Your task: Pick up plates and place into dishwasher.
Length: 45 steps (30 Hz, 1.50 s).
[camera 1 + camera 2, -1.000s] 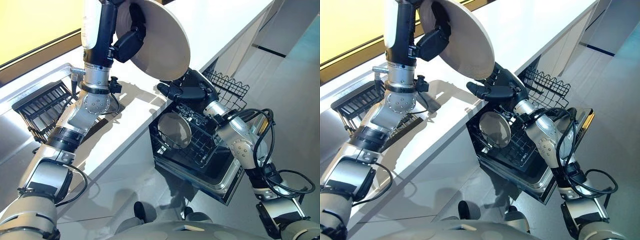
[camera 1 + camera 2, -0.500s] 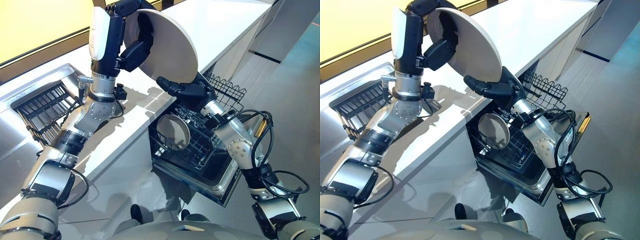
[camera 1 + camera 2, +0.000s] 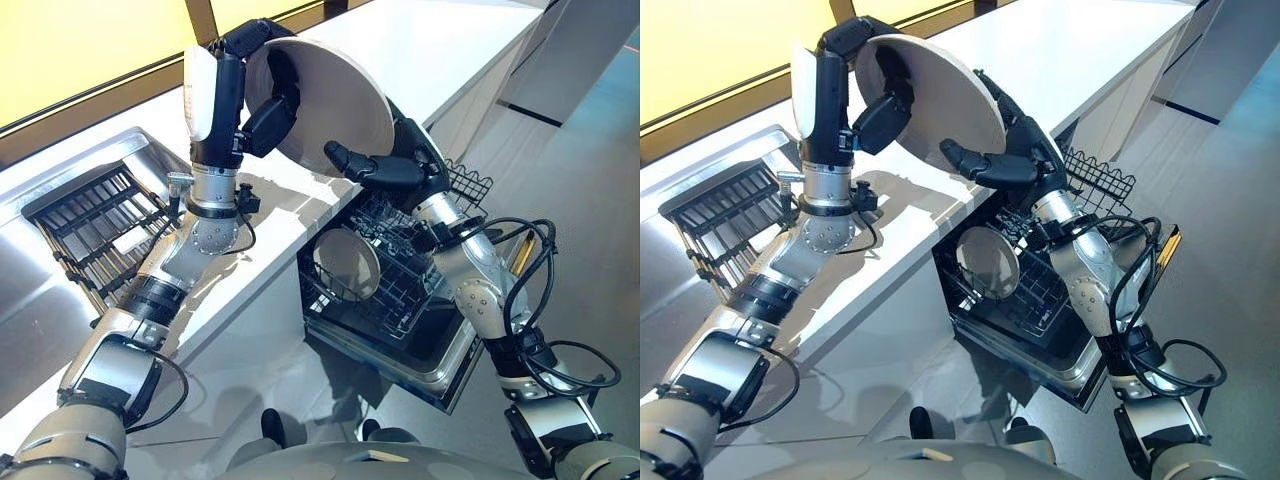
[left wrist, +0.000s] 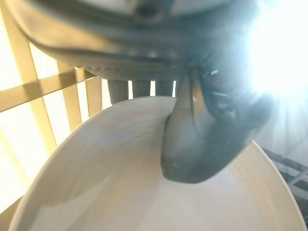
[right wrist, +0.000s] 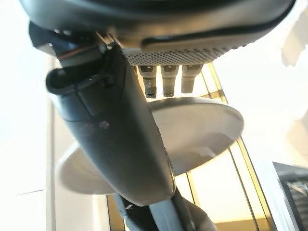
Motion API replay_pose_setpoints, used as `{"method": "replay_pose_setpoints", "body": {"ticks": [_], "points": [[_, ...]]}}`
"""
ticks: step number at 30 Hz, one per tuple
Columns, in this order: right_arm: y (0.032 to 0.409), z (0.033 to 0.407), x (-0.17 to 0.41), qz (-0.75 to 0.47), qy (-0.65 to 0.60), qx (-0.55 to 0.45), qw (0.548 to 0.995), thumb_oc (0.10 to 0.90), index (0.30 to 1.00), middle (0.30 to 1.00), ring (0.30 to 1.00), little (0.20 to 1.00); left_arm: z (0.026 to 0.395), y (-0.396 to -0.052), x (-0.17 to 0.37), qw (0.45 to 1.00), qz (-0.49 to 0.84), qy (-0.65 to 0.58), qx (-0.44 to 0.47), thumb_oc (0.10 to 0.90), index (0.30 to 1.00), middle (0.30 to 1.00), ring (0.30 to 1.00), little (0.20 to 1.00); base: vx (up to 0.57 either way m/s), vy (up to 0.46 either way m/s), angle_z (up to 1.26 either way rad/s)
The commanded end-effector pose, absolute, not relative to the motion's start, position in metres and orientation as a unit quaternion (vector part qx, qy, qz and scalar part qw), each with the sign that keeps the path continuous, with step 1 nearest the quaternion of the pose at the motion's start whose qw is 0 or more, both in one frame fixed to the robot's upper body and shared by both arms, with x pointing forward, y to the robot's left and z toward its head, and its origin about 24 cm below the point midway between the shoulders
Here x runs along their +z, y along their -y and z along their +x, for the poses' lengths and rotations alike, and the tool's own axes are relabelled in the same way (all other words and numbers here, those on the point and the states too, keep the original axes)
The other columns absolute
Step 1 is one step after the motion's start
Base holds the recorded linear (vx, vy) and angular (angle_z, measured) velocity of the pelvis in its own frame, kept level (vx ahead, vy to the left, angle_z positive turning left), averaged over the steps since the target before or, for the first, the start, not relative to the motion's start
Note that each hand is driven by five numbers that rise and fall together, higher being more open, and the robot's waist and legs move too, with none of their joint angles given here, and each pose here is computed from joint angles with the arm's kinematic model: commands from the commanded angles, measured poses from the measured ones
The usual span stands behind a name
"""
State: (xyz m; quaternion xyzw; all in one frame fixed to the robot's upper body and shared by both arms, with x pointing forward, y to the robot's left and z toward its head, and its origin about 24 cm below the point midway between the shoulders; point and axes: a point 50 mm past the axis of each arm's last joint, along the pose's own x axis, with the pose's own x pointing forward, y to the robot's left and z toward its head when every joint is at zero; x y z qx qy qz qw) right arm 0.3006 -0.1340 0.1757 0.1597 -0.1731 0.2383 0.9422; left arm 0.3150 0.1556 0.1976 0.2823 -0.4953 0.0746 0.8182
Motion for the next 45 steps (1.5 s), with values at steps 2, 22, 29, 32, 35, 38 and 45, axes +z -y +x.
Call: {"method": "replay_pose_setpoints", "body": {"ticks": [2, 22, 29, 32, 35, 38, 45], "points": [[0.156, 0.282, 0.246, 0.197, 0.375, 0.208, 0.882, 0.196, 0.382, 0.382, 0.382, 0.296, 0.321, -0.170, 0.200, 0.829, 0.248, 0.487, 0.117, 0.100, 0.300, 0.300, 0.300, 0.200, 0.00, 0.000, 0.00], [0.145, 0.290, 0.231, 0.195, 0.322, 0.232, 0.897, 0.100, 0.300, 0.300, 0.300, 0.200, 0.318, -0.162, 0.205, 0.826, 0.231, 0.502, 0.108, 0.100, 0.300, 0.300, 0.300, 0.200, 0.00, 0.000, 0.00], [0.145, 0.292, 0.228, 0.174, 0.314, 0.227, 0.905, 0.100, 0.300, 0.300, 0.300, 0.200, 0.323, -0.159, 0.212, 0.841, 0.235, 0.482, 0.073, 0.800, 0.900, 0.900, 0.900, 0.900, 0.00, 0.000, 0.00], [0.150, 0.292, 0.230, 0.154, 0.321, 0.212, 0.910, 0.100, 0.300, 0.300, 0.300, 0.200, 0.325, -0.159, 0.213, 0.861, 0.234, 0.450, 0.032, 0.800, 0.900, 0.900, 0.900, 0.900, 0.00, 0.000, 0.00], [0.157, 0.290, 0.232, 0.136, 0.328, 0.197, 0.914, 0.100, 0.300, 0.300, 0.300, 0.200, 0.324, -0.156, 0.215, 0.877, 0.234, 0.419, -0.017, 0.800, 0.900, 0.900, 0.900, 0.900, 0.00, 0.000, 0.00], [0.165, 0.288, 0.232, 0.121, 0.333, 0.180, 0.918, 0.100, 0.300, 0.300, 0.300, 0.200, 0.323, -0.157, 0.216, 0.889, 0.246, 0.382, -0.053, 0.800, 0.900, 0.900, 0.900, 0.900, 0.00, 0.000, 0.00], [0.185, 0.282, 0.238, 0.061, 0.362, 0.119, 0.923, 0.100, 0.300, 0.300, 0.300, 0.200, 0.306, -0.166, 0.234, 0.900, 0.199, 0.367, -0.122, 0.800, 0.900, 0.900, 0.900, 0.900, -0.01, -0.007, 0.03]]}}
